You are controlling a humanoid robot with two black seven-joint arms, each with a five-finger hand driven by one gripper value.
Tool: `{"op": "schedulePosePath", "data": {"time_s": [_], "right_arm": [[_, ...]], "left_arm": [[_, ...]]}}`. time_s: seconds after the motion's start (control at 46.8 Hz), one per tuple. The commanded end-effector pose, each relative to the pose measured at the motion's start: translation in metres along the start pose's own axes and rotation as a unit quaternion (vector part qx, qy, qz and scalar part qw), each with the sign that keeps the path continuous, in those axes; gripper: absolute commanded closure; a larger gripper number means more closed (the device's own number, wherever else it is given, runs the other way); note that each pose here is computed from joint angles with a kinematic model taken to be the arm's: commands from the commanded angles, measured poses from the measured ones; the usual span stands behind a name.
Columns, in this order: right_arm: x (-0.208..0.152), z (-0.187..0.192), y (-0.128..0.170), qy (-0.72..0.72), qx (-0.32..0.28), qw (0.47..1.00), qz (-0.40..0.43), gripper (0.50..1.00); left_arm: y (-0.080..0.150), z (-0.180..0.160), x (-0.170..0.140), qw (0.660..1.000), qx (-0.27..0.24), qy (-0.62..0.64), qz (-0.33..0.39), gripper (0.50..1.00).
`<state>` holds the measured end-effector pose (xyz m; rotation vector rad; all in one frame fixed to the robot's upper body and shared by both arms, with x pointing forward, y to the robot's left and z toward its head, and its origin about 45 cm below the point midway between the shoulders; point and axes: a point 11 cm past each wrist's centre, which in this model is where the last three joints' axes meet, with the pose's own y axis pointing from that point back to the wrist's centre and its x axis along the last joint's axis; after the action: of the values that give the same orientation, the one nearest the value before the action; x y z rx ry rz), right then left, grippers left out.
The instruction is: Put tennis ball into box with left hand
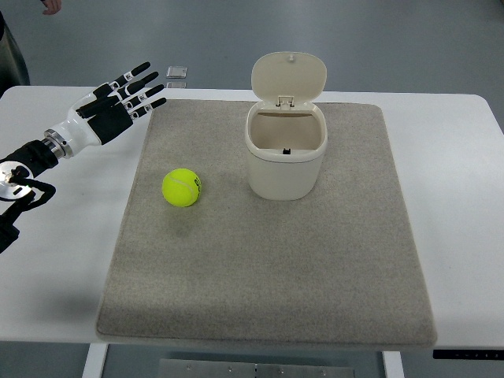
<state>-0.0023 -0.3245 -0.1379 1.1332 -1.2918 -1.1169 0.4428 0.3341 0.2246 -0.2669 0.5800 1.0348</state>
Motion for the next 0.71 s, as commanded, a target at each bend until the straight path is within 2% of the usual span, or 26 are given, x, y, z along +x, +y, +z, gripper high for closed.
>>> {"op": "schedulePosePath", "data": {"time_s": [0.0, 0.684], "right_arm": [[0.0, 0.0, 0.0, 0.0, 0.0, 1.0, 0.0, 0.587], [0.0, 0.0, 0.0, 0.0, 0.0, 1.0, 0.0, 0.587]], "left_arm": [[0.0, 0.0, 0.0, 1.0, 0.001, 0.0, 0.0, 0.508], [0.007, 0.012, 0.004, 1.0, -0.005, -0.014, 0.005, 0.506]]}}
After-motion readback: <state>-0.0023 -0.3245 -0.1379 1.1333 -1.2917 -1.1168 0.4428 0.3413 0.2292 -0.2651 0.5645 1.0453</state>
